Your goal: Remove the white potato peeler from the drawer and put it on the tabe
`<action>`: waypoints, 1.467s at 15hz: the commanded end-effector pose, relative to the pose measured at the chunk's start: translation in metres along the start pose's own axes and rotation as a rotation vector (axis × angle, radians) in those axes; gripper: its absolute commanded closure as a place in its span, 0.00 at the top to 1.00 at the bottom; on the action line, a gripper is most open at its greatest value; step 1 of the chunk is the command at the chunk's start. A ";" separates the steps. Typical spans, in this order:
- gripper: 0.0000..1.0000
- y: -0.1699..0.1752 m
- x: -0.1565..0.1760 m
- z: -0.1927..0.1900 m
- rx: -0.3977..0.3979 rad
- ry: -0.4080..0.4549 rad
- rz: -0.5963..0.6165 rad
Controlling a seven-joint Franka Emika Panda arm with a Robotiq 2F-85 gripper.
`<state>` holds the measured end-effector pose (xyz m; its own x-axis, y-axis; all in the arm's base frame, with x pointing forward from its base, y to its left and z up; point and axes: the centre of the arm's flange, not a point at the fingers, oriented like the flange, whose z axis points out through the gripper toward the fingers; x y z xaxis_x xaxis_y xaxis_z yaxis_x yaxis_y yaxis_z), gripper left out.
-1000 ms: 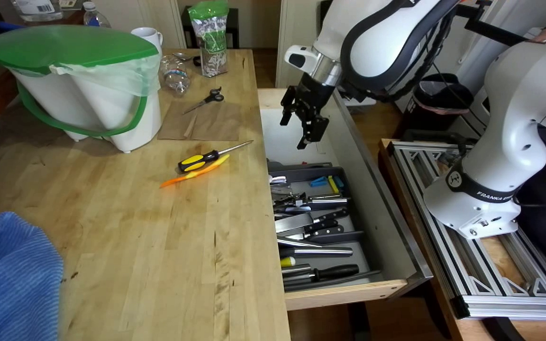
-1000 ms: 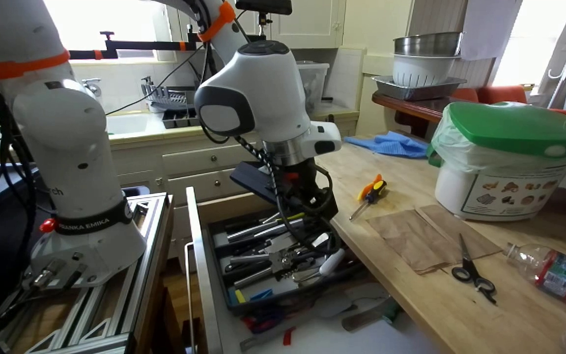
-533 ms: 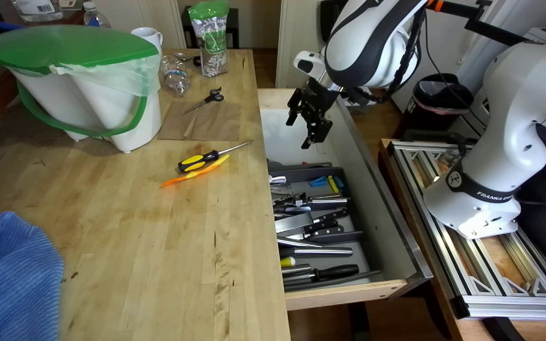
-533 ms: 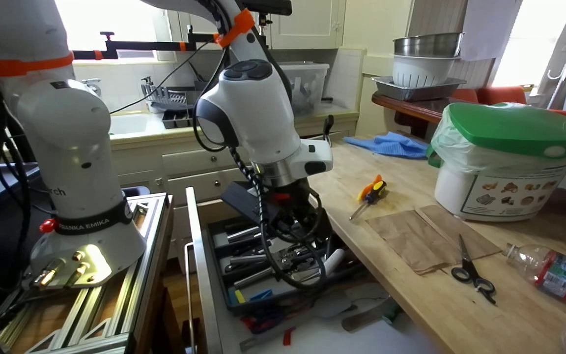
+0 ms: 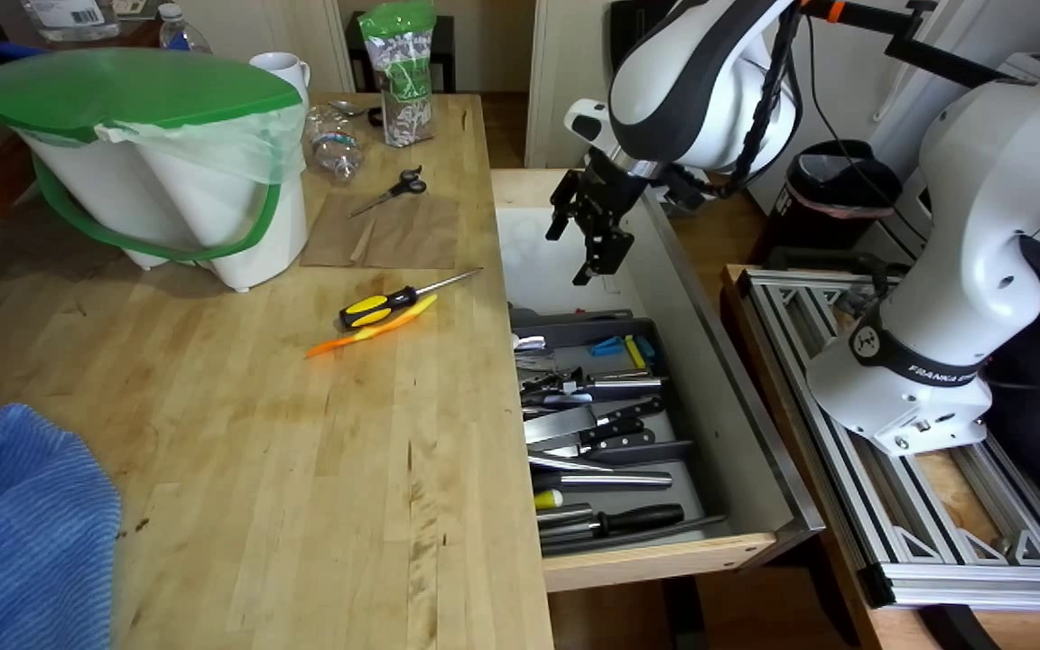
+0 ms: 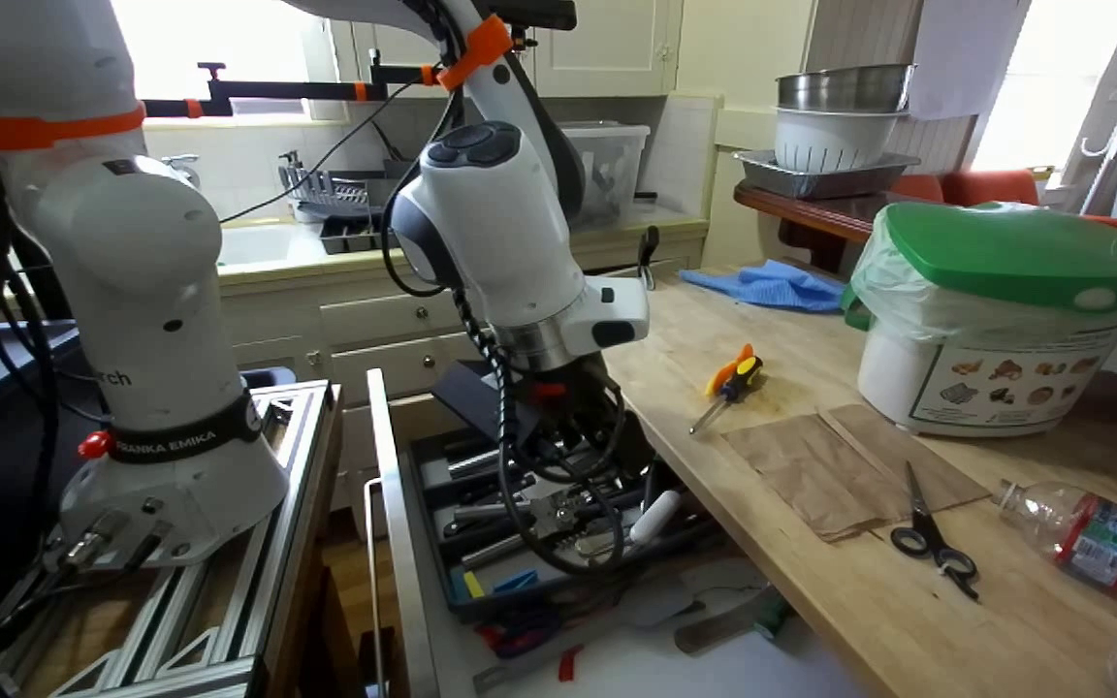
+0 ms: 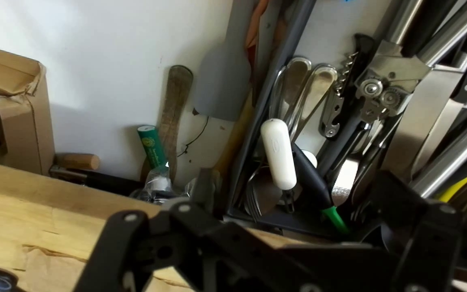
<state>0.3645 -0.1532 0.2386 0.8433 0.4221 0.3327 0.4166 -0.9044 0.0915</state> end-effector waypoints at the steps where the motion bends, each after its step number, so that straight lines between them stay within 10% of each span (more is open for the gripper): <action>1: 1.00 0.008 0.001 0.017 -0.005 -0.012 -0.025; 22: 1.00 0.015 -0.021 0.097 0.064 0.124 -0.103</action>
<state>0.3684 -0.1595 0.1939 0.7602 0.4710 0.4475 0.5010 -0.8635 0.0577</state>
